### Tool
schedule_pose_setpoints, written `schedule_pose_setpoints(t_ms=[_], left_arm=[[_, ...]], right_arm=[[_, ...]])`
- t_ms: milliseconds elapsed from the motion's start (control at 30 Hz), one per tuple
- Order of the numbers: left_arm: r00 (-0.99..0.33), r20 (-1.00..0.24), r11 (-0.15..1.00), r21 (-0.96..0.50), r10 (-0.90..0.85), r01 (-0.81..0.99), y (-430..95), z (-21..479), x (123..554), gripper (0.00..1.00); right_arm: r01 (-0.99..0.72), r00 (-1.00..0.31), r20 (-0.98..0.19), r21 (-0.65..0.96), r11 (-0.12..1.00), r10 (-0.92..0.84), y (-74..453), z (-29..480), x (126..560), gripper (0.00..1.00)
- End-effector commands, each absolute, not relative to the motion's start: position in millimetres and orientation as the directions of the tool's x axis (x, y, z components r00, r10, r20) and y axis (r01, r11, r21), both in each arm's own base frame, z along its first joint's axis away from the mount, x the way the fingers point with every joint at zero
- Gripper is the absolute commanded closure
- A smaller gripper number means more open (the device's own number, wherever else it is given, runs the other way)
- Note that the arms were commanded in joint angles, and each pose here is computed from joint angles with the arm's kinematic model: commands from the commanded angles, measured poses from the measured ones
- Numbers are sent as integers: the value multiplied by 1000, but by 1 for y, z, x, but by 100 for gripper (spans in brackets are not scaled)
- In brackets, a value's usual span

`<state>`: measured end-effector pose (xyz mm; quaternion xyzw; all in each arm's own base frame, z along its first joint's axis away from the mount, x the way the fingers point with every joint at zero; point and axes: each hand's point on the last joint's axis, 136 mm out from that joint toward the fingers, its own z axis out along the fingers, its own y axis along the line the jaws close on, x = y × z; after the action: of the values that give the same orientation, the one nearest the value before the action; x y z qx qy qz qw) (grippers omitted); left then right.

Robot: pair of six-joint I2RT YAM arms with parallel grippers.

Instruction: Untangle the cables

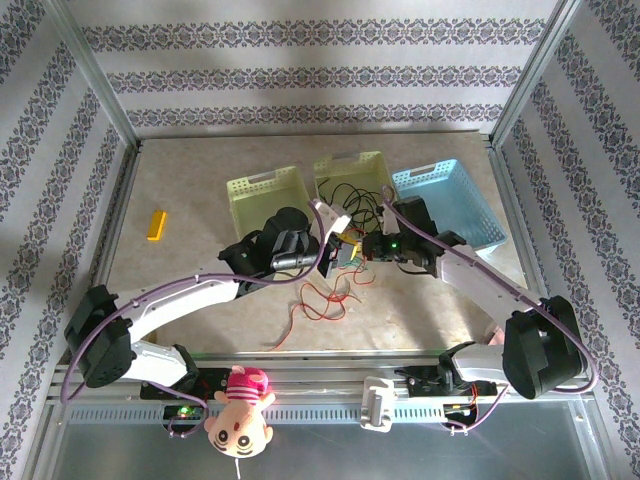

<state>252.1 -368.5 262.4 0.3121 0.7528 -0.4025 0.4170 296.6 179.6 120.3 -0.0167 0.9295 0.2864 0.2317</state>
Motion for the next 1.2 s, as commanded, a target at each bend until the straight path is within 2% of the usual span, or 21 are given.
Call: schedule_pose_setpoints(t_ms=[0, 267, 400, 500, 533, 633, 700, 967, 1033, 1167], left_arm=[[-358, -934, 300, -343, -8, 890, -377, 355, 224, 100], [-250, -946, 72, -269, -205, 960, -370, 461, 187, 100], [-184, -942, 47, -205, -280, 978, -355, 495, 174, 100], [-114, -942, 100, -153, -316, 983, -339, 512, 171, 100], [-95, -945, 122, -139, -313, 983, -335, 514, 171, 100], [-69, -955, 169, -122, -288, 978, -330, 512, 173, 100], [-73, -959, 172, -123, -272, 977, -331, 508, 173, 100], [-44, -960, 218, -107, -276, 970, -329, 504, 180, 100], [-26, -962, 299, -111, -273, 948, -324, 502, 192, 100], [30, -950, 553, -156, -312, 818, -295, 501, 233, 100]], right_arm=[[-34, -918, -362, 483, 875, 164, 153, 90, 285, 98], [79, -922, -308, 441, 894, 233, 124, 72, 278, 100], [109, -928, -279, 427, 898, 246, 118, 64, 277, 100], [137, -930, -260, 413, 901, 261, 113, 60, 276, 97], [137, -930, -258, 418, 898, 262, 113, 60, 276, 91], [138, -923, -270, 430, 892, 274, 113, 64, 277, 61], [151, -914, -281, 431, 890, 292, 111, 68, 277, 53], [158, -883, -335, 447, 881, 328, 104, 84, 277, 48], [137, -873, -364, 457, 879, 326, 105, 92, 277, 47], [71, -828, -452, 504, 861, 333, 108, 116, 279, 42]])
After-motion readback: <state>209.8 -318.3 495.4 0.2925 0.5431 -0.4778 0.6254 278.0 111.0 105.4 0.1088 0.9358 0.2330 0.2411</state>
